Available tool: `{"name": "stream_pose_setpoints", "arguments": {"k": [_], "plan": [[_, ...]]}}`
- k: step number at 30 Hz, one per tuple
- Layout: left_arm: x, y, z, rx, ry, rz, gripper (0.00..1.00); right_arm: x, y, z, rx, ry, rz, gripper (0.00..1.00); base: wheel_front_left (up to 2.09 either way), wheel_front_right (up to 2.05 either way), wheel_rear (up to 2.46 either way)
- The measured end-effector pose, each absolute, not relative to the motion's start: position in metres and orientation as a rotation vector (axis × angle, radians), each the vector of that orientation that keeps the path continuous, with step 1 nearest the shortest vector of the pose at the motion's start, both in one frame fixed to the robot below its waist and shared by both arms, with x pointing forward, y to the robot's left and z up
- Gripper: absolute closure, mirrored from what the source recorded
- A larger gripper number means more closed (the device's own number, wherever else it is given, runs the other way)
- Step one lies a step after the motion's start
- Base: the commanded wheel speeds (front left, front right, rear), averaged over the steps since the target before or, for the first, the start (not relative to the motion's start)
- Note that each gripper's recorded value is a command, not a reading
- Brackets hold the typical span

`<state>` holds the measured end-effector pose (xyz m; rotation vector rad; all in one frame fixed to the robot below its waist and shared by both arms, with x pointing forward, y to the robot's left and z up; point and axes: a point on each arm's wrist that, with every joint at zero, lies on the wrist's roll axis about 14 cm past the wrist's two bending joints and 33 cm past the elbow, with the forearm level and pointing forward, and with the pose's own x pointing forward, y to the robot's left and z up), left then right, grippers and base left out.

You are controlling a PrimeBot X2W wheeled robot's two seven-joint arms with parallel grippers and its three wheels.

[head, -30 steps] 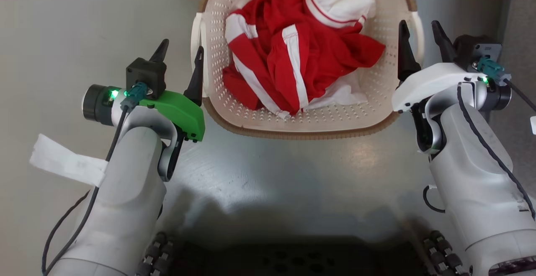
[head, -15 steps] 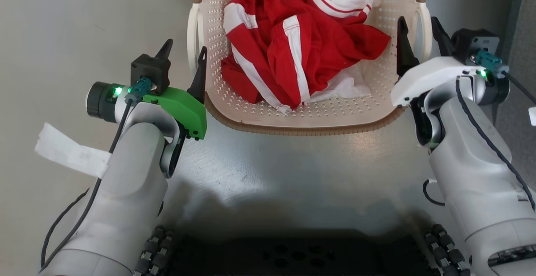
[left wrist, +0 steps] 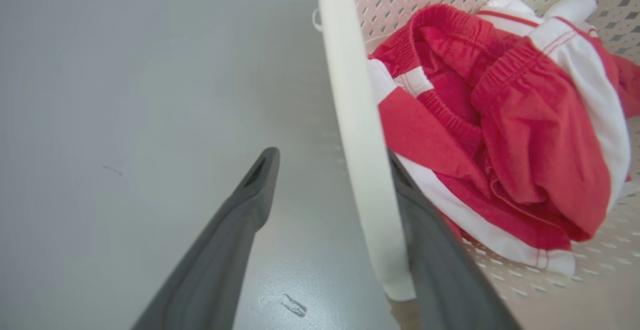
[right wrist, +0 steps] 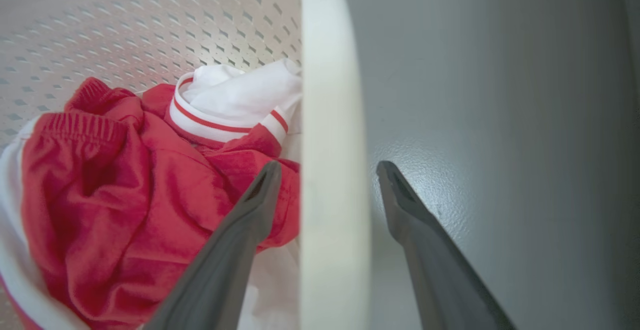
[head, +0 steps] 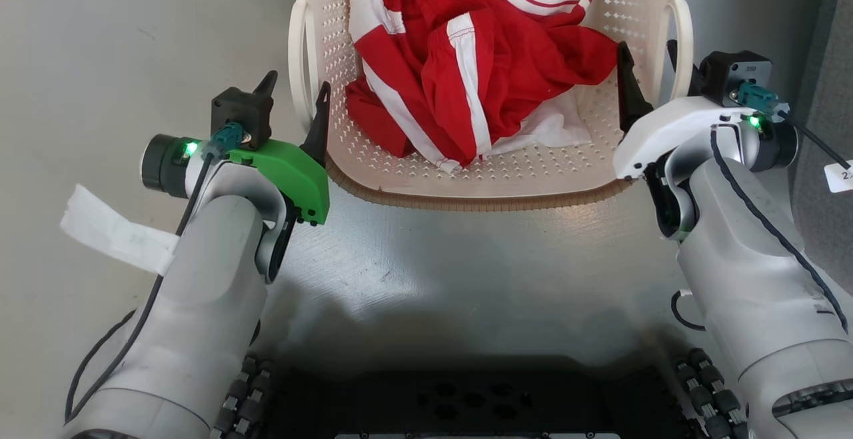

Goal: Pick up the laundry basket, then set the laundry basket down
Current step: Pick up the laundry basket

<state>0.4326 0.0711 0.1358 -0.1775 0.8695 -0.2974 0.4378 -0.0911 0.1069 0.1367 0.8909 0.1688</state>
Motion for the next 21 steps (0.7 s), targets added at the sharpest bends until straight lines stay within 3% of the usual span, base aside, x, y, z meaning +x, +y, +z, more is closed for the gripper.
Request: {"name": "stream_pose_setpoints", "arguments": {"k": [6,8,10,11,12,13,15,16,17,21], "plan": [[0.431,0.069,0.134,-0.184,0.882,-0.301,0.0,0.439,-0.089,0.105,0.13,0.897,0.182,0.0,0.0,0.0,0.0],[0.43,0.069,0.133,-0.183,0.889,-0.304,0.0,0.44,-0.087,0.105,0.132,0.896,0.19,0.07,0.0,0.0,0.0],[0.428,0.068,0.131,-0.187,0.897,-0.309,0.0,0.441,-0.087,0.104,0.134,0.896,0.19,0.26,0.0,0.0,0.0],[0.427,0.068,0.131,-0.191,0.9,-0.309,0.07,0.442,-0.087,0.104,0.135,0.895,0.191,0.37,0.0,0.0,0.0],[0.427,0.067,0.131,-0.192,0.901,-0.31,0.23,0.442,-0.086,0.104,0.135,0.896,0.192,0.51,0.0,0.0,0.0],[0.427,0.066,0.131,-0.197,0.9,-0.311,0.52,0.442,-0.086,0.103,0.135,0.898,0.195,0.55,0.0,0.0,0.0],[0.428,0.064,0.131,-0.199,0.9,-0.318,0.8,0.442,-0.084,0.103,0.14,0.898,0.202,0.75,0.0,0.0,0.0],[0.428,0.061,0.131,-0.205,0.899,-0.327,0.99,0.442,-0.084,0.103,0.141,0.897,0.203,0.91,0.0,0.0,0.0],[0.429,0.059,0.132,-0.208,0.896,-0.335,1.0,0.443,-0.083,0.103,0.144,0.897,0.204,1.0,0.0,0.0,0.0],[0.434,0.058,0.134,-0.227,0.888,-0.324,1.0,0.444,-0.078,0.104,0.169,0.898,0.206,1.0,0.0,0.0,0.0]]}}
